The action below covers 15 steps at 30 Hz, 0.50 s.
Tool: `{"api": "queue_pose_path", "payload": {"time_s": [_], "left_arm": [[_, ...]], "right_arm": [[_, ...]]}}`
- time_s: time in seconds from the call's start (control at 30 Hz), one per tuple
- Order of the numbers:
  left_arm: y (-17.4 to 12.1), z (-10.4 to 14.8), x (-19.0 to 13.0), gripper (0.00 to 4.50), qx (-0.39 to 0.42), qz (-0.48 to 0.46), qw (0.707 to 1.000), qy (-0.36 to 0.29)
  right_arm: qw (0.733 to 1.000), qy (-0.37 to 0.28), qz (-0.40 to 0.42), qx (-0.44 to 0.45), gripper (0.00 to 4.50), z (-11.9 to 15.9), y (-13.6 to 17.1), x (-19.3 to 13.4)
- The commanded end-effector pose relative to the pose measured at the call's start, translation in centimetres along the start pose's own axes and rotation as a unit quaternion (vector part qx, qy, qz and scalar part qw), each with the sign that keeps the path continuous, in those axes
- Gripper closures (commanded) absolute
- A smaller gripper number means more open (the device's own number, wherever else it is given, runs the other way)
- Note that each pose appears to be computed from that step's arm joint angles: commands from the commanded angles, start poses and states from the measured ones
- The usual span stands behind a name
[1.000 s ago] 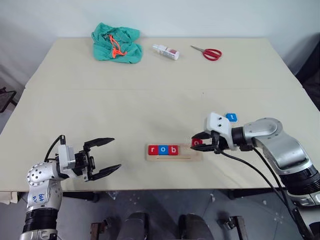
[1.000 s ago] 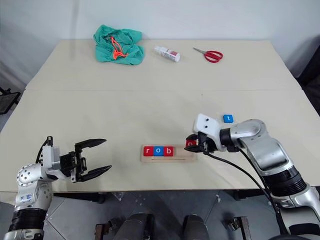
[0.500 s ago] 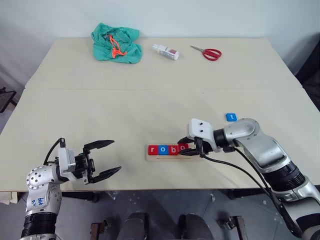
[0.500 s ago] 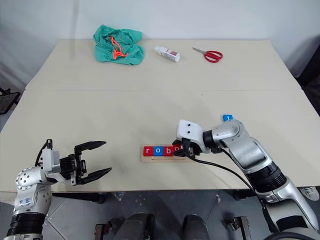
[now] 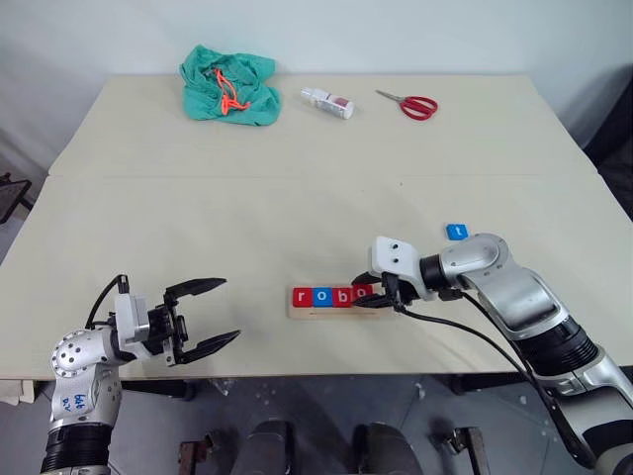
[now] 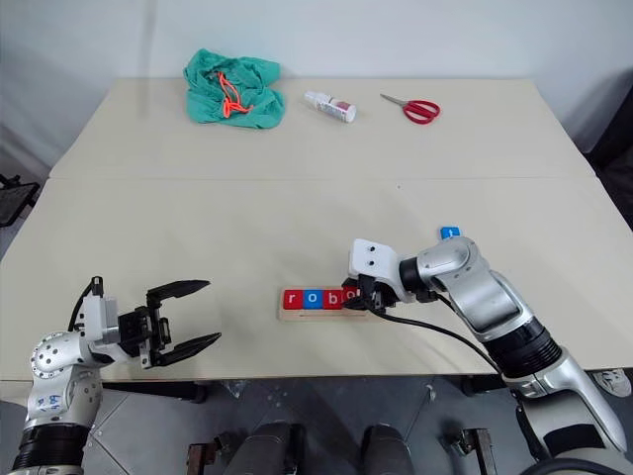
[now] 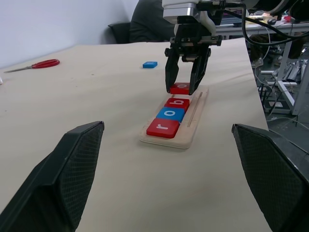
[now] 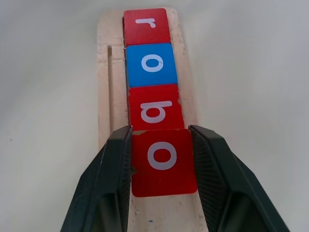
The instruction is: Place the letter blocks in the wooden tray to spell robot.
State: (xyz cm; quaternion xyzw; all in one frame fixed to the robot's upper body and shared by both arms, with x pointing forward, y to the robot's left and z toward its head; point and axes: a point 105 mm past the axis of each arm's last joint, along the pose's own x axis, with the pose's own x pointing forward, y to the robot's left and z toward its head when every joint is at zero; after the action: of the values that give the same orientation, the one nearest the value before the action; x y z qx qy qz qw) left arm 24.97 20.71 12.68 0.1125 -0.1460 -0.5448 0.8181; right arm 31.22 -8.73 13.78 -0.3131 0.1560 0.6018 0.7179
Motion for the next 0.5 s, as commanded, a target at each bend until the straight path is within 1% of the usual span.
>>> {"api": "queue_pose_path", "payload": {"time_s": [0.03,0.17,0.2,0.4,0.5], "left_arm": [[0.1,0.7,0.0,0.0,0.018,-0.001,1.0,-0.004],[0.2,0.6,0.2,0.0,0.017,0.0,1.0,-0.005],[0.2,0.6,0.2,0.0,0.017,0.0,1.0,-0.006],[0.2,0.4,0.5,0.0,0.013,-0.003,1.0,-0.008],[0.5,0.4,0.7,0.0,0.014,-0.003,1.0,-0.01]], "right_arm": [[1.0,-0.006,0.007,-0.018,1.66,0.9,0.3,-0.1],[1.0,-0.01,-0.011,-0.013,0.25,1.0,0.0,-0.4],[1.0,-0.011,-0.013,-0.011,0.02,1.1,0.1,-0.5],[1.0,-0.016,-0.027,0.004,0.02,1.2,0.5,-1.4],[0.998,-0.025,-0.054,0.021,0.02,1.1,0.0,-2.1]]}}
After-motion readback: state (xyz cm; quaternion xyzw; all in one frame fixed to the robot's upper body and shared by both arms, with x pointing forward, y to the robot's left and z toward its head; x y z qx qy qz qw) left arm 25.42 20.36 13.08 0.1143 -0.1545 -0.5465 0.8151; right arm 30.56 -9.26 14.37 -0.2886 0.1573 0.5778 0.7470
